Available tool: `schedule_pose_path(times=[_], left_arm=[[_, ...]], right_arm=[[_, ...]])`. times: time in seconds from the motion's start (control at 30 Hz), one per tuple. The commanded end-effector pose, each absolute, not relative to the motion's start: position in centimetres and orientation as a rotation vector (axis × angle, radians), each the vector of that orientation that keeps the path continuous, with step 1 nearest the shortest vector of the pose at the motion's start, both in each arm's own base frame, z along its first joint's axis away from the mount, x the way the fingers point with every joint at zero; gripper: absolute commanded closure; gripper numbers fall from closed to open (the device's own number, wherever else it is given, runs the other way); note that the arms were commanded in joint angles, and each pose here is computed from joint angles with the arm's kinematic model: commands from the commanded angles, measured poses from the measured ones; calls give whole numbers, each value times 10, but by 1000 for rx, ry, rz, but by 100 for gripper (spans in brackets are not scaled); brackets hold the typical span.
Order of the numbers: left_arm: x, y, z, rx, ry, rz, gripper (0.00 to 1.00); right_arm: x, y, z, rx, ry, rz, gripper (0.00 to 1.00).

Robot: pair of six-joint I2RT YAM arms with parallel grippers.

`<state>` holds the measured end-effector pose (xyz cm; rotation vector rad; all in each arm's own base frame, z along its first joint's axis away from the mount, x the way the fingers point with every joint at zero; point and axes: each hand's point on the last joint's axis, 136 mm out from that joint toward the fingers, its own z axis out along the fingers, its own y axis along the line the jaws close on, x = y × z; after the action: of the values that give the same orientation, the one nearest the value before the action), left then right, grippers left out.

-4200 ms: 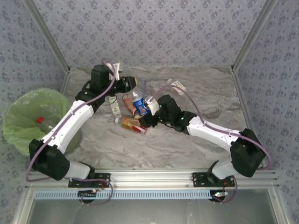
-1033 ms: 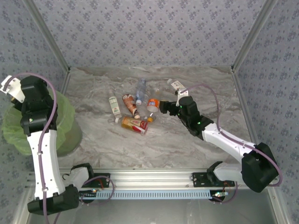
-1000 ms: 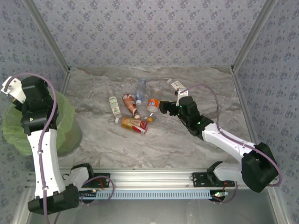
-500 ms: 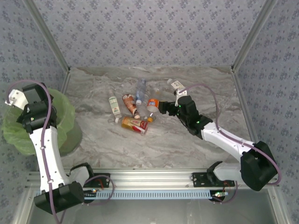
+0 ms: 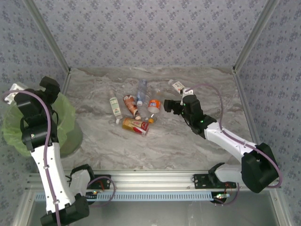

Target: Put the plastic bottles in the bin

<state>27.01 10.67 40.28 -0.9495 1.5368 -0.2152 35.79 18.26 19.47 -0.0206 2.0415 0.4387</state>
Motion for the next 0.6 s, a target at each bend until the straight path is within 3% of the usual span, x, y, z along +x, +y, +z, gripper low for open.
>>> schedule_pose_path(times=[0.0, 0.3, 0.57], left_arm=[[289, 80, 420, -841, 1521, -435, 1], [312, 57, 415, -816, 1498, -650, 1], [344, -16, 413, -566, 1660, -718, 1]], right_arm=[[359, 172, 190, 44, 2061, 434, 1], [366, 146, 177, 70, 2127, 377, 1], [376, 116, 153, 40, 2315, 209, 1]])
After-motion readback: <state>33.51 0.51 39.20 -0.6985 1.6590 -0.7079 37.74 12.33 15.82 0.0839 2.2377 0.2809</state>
